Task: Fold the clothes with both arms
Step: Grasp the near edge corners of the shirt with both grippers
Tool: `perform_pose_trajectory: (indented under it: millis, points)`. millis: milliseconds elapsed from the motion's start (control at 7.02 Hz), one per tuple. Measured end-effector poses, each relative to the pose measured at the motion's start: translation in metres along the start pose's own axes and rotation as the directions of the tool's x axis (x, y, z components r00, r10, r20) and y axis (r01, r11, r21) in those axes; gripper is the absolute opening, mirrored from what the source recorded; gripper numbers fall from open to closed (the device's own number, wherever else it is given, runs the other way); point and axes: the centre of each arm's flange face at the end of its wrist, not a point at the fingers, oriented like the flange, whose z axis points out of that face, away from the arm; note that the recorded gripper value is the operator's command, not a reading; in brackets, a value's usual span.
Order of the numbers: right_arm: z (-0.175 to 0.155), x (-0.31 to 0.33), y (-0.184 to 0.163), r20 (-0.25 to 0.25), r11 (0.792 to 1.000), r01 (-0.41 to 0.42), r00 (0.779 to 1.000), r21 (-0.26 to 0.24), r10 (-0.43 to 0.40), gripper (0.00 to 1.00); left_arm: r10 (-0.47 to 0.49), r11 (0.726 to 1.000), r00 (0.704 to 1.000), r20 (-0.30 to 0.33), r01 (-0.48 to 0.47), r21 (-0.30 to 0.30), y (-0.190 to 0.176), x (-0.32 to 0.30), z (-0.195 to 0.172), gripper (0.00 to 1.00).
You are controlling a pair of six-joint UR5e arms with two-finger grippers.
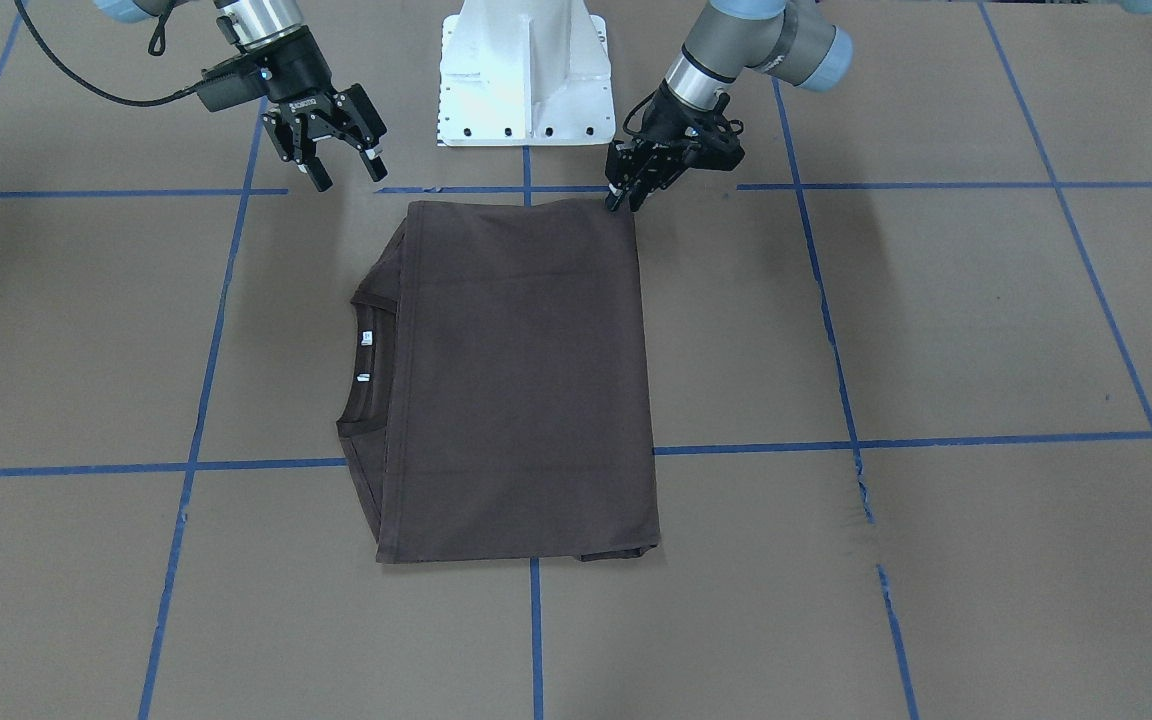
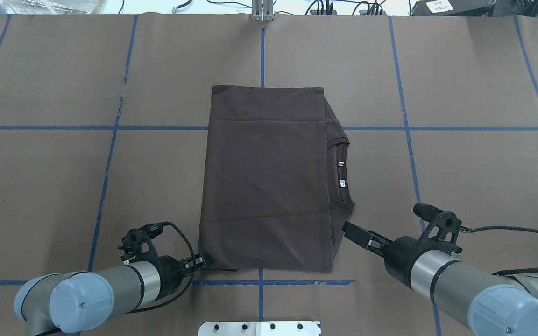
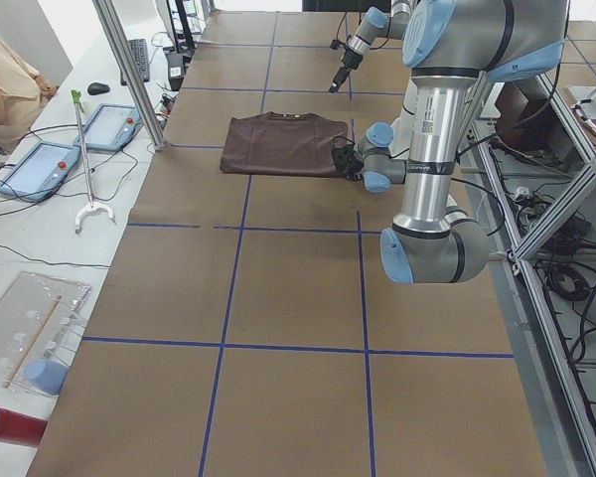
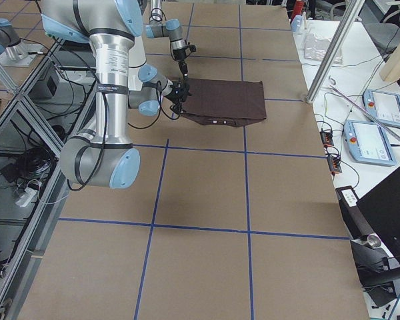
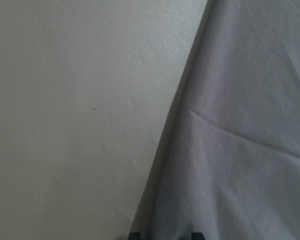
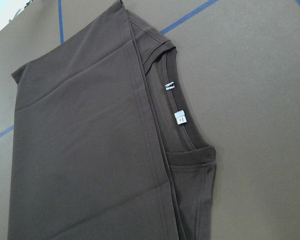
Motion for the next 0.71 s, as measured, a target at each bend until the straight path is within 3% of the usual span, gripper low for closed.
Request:
perform_pose_trajectory:
  millis: [143, 285, 713]
  points:
    - [0.0001, 0.0001, -0.0002, 0.0, 1.0, 0.0, 1.0, 0.001, 0.0, 1.0, -0.001, 1.0, 1.0, 0.0, 0.001, -0.001, 0.0009, 0.0001, 0.0001, 0.09]
    - [0.0004, 0.0003, -0.0007, -0.001, 1.0, 0.0, 1.0, 0.002, 0.0, 1.0, -0.001, 1.0, 1.0, -0.001, 0.001, -0.002, 0.0016, 0.0004, 0.0, 0.0]
    - [0.0052, 0.0022, 0.0002, -0.01, 1.0, -0.017, 1.0, 0.006, 0.017, 0.97, 0.001, 1.0, 1.0, -0.008, -0.001, 0.003, 0.0019, 0.0025, -0.0017, 0.0]
